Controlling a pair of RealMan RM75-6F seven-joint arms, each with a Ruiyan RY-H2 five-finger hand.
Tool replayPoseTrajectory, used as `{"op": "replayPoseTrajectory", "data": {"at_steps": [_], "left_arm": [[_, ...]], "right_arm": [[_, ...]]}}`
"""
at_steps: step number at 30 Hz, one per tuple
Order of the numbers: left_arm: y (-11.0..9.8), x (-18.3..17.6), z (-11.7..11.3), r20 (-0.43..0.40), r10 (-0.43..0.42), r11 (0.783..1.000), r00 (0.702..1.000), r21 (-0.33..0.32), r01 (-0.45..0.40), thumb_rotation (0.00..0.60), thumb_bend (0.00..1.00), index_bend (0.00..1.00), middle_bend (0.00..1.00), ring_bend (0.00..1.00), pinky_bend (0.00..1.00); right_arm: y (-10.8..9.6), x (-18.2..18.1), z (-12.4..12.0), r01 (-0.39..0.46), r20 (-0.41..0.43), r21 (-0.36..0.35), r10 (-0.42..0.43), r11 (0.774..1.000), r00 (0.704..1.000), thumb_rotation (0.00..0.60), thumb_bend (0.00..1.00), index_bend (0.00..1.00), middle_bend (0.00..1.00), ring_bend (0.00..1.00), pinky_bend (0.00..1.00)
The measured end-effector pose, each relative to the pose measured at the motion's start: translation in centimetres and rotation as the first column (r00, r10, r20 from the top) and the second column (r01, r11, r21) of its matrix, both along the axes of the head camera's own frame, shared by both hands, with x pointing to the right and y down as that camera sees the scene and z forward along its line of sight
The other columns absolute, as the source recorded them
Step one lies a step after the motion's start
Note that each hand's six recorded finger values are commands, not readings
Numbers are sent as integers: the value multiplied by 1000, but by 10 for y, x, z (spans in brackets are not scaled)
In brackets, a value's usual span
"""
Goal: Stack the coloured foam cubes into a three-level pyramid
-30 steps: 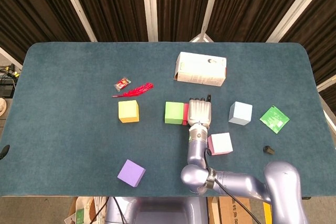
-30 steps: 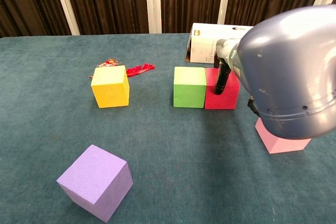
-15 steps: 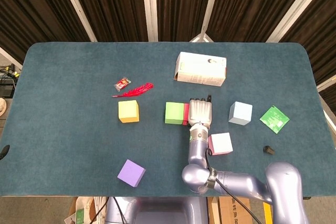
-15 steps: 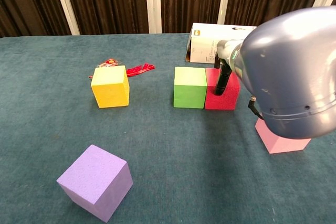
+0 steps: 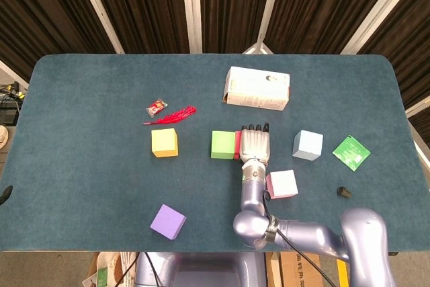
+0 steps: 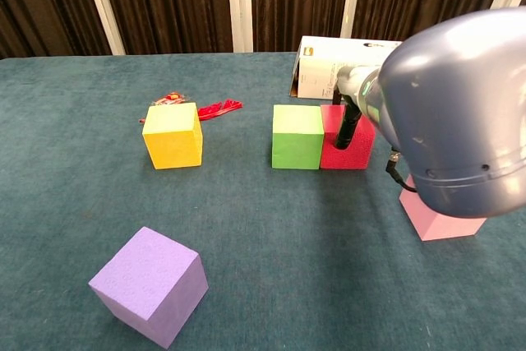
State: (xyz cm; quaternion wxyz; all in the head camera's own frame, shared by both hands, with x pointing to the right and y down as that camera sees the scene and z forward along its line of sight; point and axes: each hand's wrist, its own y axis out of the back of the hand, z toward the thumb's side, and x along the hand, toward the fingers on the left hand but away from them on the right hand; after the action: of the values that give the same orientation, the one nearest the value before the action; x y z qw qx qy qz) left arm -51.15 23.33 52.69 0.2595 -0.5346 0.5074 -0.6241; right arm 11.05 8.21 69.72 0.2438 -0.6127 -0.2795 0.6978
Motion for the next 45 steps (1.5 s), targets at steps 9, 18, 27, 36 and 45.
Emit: {"op": "replayPoseTrajectory", "data": {"at_steps": [9,18,27,36,45], "left_arm": [[0,0,0,2,-5,1000,1000,-3,5,600,315,38,0,0,0],[0,0,0,3,-6,1000,1000,-2,6,600,315,38,0,0,0],[0,0,0,2,-6,1000,1000,-1,6,600,316,38,0,0,0],[1,1,0,-2,-4,1000,1000,-3,4,600,316,38,0,0,0],[0,0,0,-2,-7,1000,1000,0,7,600,316,38,0,0,0]], "right_arm": [[0,1,-1,4,-1,-10,-4,1000,1000,600,329,214,183,114,0],[2,1,-3,16,-8,-22,-16,1000,1000,600,329,213,183,109,0],[5,-1,-5,29,-8,-33,-29,999,1000,600,329,211,183,101,0],[2,0,-5,15,-13,-27,-15,1000,1000,600,329,211,183,101,0],[1,3,-5,13,-23,-36,-14,999,1000,600,329,172,140,64,0]]}}
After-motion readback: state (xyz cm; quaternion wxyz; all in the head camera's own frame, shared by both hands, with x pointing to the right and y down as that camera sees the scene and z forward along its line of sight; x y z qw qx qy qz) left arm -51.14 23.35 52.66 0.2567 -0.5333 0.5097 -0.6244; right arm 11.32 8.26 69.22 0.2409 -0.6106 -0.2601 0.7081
